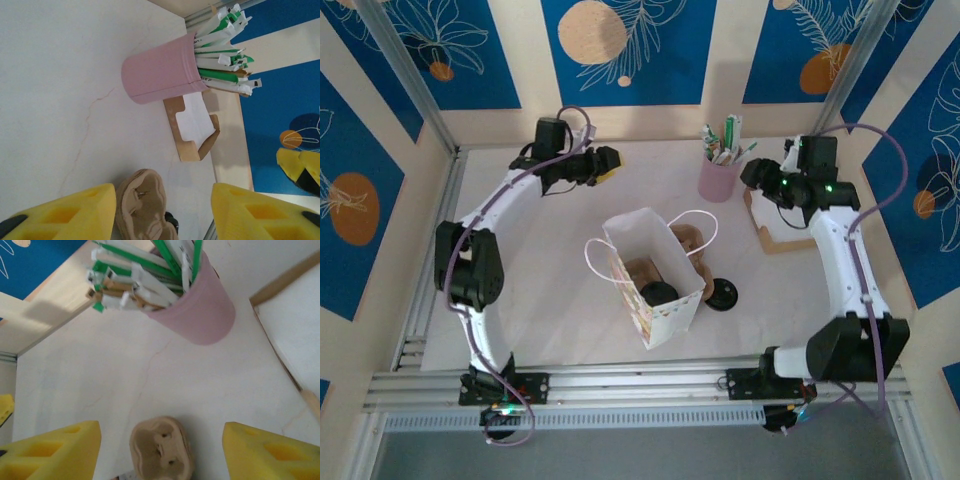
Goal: Pack the takeout coffee
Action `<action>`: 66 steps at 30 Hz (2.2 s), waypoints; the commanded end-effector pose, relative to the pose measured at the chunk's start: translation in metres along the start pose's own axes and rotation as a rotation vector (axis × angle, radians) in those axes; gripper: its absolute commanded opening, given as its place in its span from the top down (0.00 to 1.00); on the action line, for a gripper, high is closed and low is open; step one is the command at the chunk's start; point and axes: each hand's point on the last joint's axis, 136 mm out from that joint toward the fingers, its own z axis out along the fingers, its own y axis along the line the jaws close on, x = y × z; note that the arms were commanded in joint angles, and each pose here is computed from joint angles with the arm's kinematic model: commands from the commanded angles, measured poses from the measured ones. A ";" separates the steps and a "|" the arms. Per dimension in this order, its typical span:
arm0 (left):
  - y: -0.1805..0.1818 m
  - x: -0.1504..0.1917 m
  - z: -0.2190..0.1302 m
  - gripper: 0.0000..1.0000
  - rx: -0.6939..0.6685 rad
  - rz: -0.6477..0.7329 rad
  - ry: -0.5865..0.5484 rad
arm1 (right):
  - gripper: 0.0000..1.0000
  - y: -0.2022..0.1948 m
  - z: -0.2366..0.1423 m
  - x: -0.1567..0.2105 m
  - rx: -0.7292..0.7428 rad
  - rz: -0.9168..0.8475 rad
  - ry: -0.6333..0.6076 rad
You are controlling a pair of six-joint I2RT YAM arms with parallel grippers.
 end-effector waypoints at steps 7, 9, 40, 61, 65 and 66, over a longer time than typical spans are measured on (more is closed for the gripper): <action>-0.019 0.007 0.027 0.60 0.063 0.069 0.047 | 0.55 -0.005 0.035 -0.043 0.047 -0.021 -0.015; -0.021 0.007 0.029 0.61 0.069 0.074 0.050 | 0.61 -0.012 0.045 -0.047 0.077 -0.017 -0.010; -0.024 0.011 0.032 0.63 0.084 0.103 0.062 | 0.83 -0.013 0.127 -0.072 0.041 0.043 0.070; -0.052 0.013 0.000 0.63 0.086 0.145 -0.001 | 0.94 0.023 0.038 -0.091 0.144 -0.091 -0.093; -0.061 0.015 -0.011 0.63 0.084 0.156 -0.021 | 0.94 0.033 0.004 -0.096 0.159 -0.121 -0.156; -0.064 0.015 -0.016 0.63 0.083 0.161 -0.028 | 0.94 0.037 -0.008 -0.098 0.156 -0.126 -0.177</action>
